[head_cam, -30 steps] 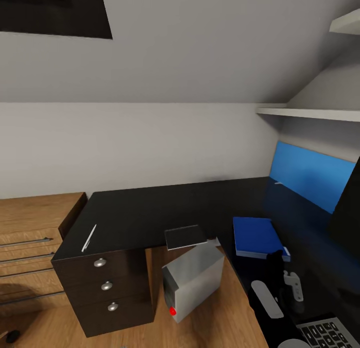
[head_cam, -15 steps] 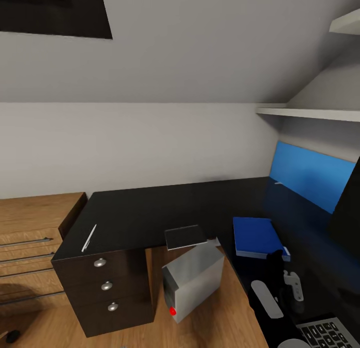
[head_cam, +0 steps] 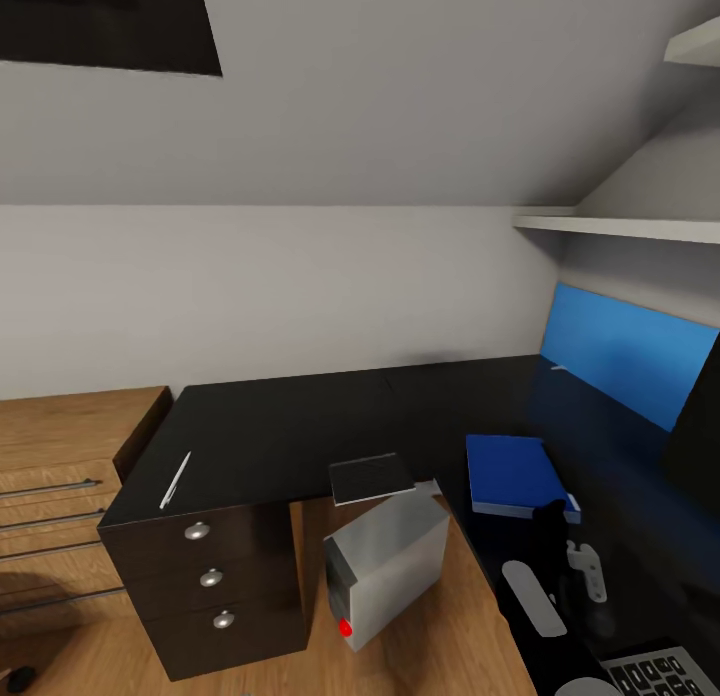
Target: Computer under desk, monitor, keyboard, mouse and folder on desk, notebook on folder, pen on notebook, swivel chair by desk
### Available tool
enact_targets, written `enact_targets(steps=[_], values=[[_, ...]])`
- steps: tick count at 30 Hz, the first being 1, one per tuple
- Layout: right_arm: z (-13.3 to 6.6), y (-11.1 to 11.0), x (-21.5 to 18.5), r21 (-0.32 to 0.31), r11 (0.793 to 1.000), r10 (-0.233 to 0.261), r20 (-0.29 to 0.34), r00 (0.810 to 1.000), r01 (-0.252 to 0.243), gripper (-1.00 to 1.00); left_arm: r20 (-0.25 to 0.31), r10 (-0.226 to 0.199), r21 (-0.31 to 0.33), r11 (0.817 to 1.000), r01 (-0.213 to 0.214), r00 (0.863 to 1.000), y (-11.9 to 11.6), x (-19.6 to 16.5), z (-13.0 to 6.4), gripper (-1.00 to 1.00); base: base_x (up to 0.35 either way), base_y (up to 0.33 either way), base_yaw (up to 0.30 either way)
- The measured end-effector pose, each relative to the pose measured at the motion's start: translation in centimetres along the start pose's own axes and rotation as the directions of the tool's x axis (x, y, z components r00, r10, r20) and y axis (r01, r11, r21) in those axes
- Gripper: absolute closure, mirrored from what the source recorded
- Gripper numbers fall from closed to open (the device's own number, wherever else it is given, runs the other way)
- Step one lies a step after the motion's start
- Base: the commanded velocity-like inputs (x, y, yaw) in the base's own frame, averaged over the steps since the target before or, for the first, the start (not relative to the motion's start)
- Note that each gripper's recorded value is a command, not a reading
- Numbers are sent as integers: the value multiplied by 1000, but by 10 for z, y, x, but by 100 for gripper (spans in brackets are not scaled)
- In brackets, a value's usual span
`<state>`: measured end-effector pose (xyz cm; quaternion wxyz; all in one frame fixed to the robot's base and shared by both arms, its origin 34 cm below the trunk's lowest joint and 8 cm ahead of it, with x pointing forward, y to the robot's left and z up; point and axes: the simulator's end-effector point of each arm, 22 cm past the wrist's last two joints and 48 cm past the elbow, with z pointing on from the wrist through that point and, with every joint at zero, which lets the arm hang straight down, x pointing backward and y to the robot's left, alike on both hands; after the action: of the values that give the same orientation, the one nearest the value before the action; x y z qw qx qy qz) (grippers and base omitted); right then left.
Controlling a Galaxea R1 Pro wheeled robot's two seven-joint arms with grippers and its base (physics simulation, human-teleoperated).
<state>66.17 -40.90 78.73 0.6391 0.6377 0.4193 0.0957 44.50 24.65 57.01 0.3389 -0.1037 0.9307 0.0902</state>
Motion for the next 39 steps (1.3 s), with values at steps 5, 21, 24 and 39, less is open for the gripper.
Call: enact_targets(steps=[5,21,24,39], values=[[0,1,0,-4,1000,-8,0,1000,8,100,0,1,0,1000,-1,1000,0,0,0,-100,0,0,0],[0,1,0,-3,1000,-9,0,1000,9,100,1,2,-1,1000,-2,1000,0,0,0,-100,0,0,0],[0,1,0,-3,1000,-8,0,1000,8,100,1,2,-1,1000,-2,1000,0,0,0,-100,0,0,0],[0,1,0,-3,1000,-9,0,1000,9,100,2,3,-1,1000,-3,1000,0,0,0,-100,0,0,0]])
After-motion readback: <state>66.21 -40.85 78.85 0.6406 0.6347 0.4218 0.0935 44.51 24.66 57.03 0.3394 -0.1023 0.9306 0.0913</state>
